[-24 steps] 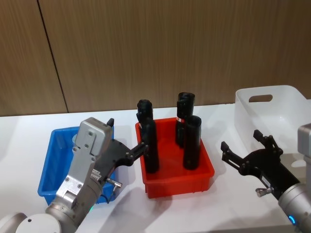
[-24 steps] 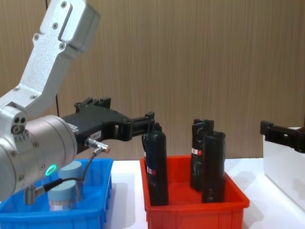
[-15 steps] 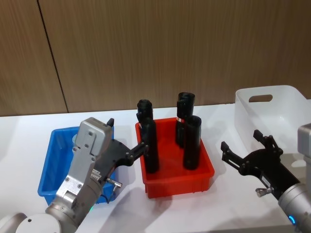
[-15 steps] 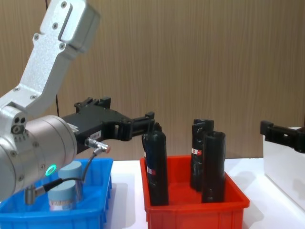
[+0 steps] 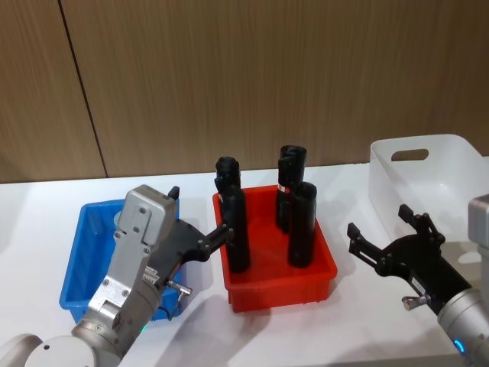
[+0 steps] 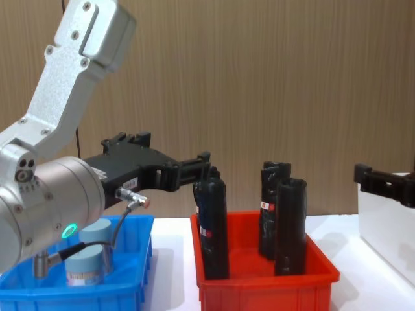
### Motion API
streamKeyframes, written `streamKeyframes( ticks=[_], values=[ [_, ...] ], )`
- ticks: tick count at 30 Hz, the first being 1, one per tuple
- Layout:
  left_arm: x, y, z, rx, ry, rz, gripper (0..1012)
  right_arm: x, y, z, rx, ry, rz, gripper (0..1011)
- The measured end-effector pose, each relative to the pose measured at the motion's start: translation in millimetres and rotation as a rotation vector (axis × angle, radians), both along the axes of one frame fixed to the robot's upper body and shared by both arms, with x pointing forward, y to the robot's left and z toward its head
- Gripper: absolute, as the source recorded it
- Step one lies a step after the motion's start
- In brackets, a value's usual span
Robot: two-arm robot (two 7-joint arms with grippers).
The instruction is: Pick the cotton swabs from the blue box and place them into the white box.
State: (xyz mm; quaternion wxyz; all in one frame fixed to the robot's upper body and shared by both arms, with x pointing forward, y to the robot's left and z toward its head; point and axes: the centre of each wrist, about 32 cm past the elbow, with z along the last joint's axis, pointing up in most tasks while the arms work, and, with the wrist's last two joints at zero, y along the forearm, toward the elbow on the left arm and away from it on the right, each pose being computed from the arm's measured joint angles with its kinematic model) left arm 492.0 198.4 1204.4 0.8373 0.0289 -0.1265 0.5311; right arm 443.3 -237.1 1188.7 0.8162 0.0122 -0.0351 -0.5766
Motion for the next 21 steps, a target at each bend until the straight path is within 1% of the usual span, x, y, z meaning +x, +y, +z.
streamKeyframes(
  ticks=[21],
  values=[
    [0.0,0.0,0.0,0.0,0.0,0.0,1004,0.0,0.0,0.0,0.0,0.0,0.0,1002]
  ],
)
